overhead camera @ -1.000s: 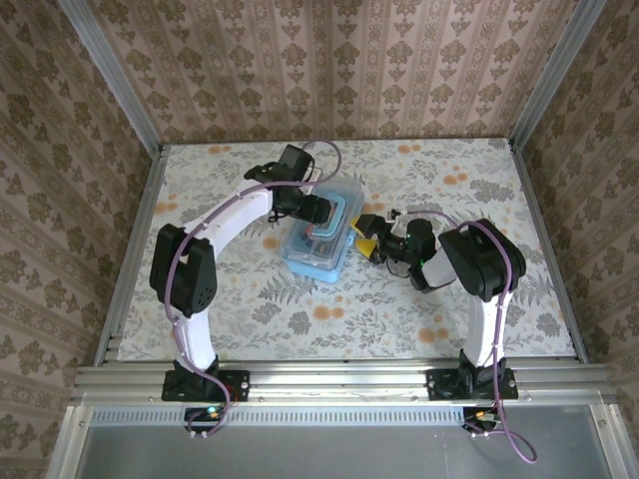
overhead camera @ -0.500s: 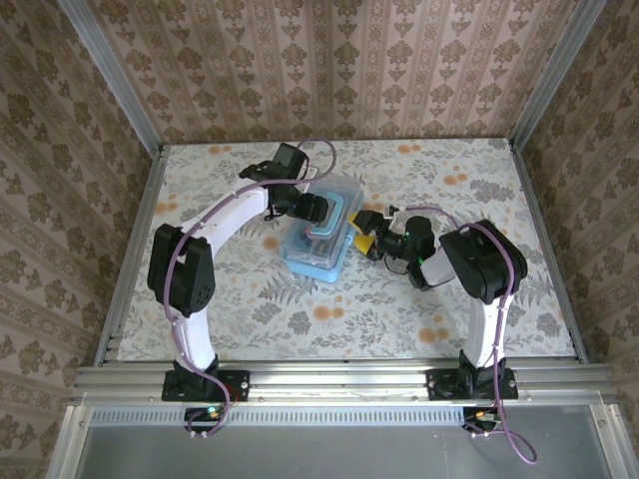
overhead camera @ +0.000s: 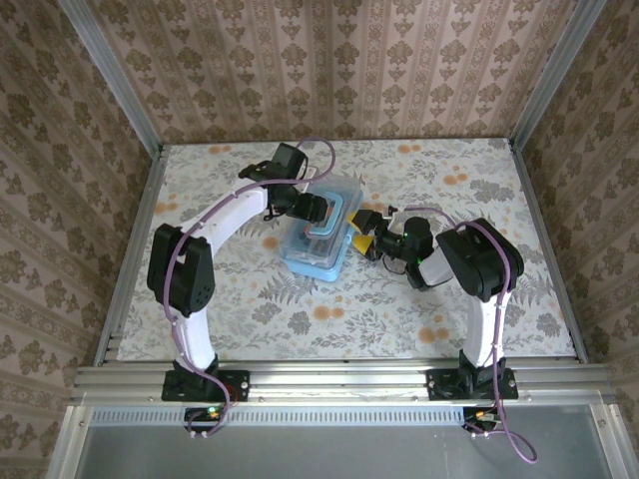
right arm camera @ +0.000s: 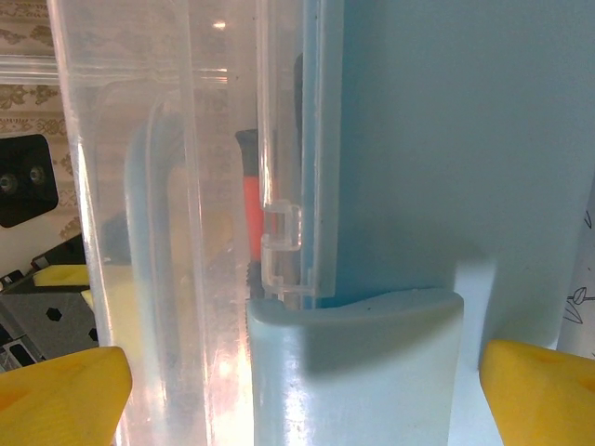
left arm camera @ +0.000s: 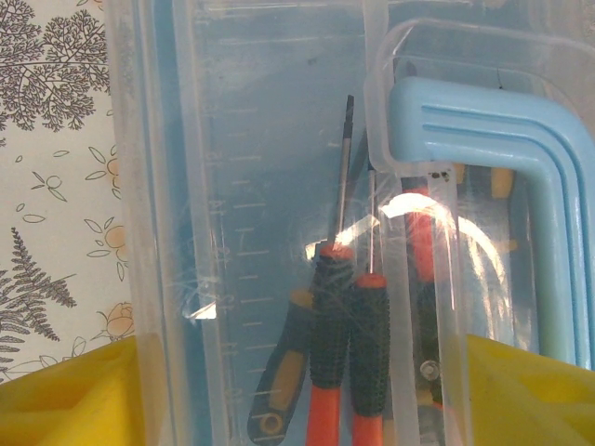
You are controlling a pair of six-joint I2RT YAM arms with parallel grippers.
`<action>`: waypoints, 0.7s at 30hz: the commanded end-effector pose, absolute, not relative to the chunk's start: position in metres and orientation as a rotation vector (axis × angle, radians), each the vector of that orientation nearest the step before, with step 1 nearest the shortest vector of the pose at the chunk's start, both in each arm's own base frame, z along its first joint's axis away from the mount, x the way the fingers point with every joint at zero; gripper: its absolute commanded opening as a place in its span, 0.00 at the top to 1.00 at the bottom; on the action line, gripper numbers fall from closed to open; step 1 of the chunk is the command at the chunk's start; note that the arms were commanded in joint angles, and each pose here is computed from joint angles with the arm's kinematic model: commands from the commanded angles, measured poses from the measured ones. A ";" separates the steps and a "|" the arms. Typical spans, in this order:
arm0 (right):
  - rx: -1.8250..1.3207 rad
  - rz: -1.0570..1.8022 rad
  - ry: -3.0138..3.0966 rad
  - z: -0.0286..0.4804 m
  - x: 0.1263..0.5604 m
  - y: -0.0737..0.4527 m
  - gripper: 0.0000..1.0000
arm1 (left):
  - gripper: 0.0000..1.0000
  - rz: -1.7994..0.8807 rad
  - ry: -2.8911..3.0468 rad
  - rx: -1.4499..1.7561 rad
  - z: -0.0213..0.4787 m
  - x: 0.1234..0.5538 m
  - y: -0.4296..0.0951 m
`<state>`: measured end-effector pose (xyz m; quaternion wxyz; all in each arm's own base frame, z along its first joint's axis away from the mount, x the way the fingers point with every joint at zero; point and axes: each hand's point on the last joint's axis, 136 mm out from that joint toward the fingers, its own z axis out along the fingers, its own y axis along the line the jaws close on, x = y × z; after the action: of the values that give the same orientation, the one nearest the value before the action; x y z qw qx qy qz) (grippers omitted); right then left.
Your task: Pack the tool kit
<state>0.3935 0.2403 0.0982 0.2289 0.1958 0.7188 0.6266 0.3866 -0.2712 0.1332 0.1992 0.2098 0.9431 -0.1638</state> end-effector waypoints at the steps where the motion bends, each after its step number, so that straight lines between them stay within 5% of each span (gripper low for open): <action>1: 0.500 1.744 1.948 0.115 0.394 0.250 0.02 | 0.52 -0.504 2.880 0.641 0.071 0.342 -0.270; 21: 0.505 1.754 1.928 0.127 0.387 0.245 0.02 | 0.53 -0.494 2.881 0.647 0.070 0.341 -0.271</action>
<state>0.3894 0.2428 0.1088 0.2271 0.1997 0.7167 0.6284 0.3863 -0.2719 0.1331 0.1994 0.2105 0.9429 -0.1638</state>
